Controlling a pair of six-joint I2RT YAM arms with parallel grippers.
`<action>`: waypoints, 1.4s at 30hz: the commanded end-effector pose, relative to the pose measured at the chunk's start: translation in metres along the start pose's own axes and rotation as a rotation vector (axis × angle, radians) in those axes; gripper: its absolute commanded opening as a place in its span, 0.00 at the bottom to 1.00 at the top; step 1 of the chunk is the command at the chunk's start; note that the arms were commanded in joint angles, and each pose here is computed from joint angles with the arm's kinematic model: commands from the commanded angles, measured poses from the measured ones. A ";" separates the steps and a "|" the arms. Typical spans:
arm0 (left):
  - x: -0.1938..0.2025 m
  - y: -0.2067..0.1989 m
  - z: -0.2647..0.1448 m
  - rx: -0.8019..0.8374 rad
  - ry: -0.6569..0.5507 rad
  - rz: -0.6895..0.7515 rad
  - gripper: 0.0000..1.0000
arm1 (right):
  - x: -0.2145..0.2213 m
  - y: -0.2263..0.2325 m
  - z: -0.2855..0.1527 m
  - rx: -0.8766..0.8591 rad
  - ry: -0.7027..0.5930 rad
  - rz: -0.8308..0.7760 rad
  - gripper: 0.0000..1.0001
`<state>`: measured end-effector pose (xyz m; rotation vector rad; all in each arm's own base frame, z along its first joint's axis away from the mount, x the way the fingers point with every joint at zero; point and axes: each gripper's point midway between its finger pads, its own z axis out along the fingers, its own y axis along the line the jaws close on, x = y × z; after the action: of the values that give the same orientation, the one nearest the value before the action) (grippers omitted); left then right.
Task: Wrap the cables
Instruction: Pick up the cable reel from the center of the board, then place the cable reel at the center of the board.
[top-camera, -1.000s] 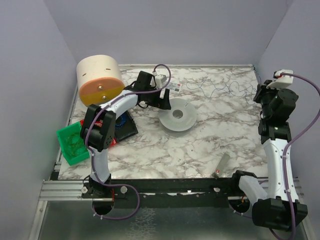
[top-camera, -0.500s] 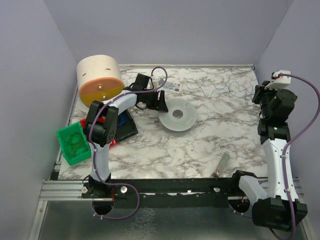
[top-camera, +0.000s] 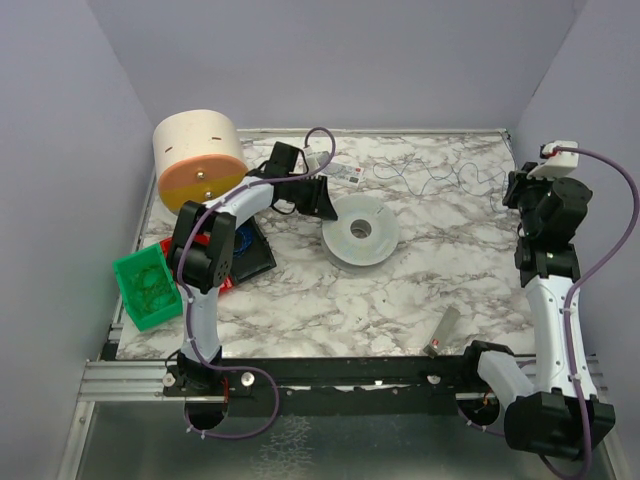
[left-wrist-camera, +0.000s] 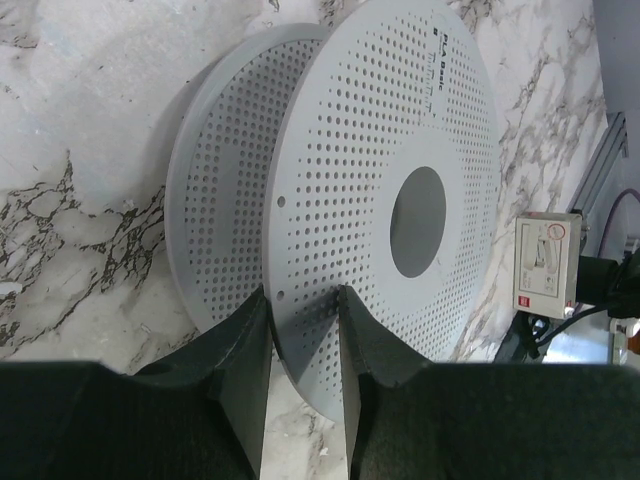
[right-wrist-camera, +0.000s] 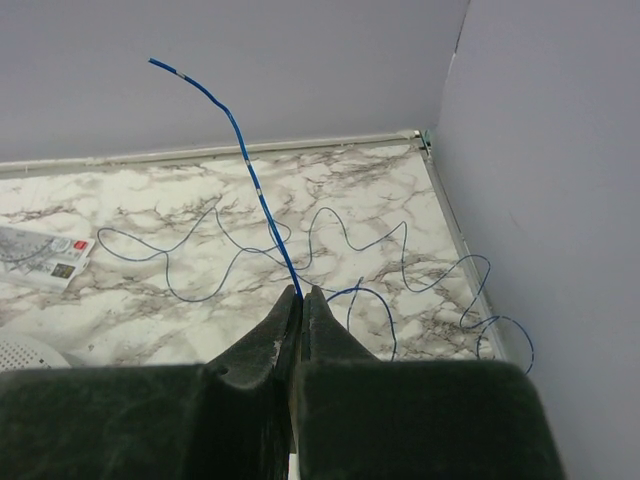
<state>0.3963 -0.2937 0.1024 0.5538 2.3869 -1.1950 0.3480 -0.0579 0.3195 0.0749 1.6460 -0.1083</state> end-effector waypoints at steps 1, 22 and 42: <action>-0.019 -0.018 -0.019 -0.007 -0.035 0.138 0.07 | 0.012 0.006 0.003 -0.040 0.030 -0.016 0.00; 0.002 -0.072 -0.076 -0.130 0.012 0.627 0.00 | 0.046 0.068 0.001 -0.415 0.167 0.016 0.01; 0.063 -0.129 -0.100 -0.004 0.214 0.986 0.00 | 0.073 0.138 -0.052 -0.846 0.021 -0.404 0.01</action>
<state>0.2868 -0.2756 0.1936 1.5085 1.9012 -0.6663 0.3171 0.0724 0.2585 -0.7143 1.6587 0.3541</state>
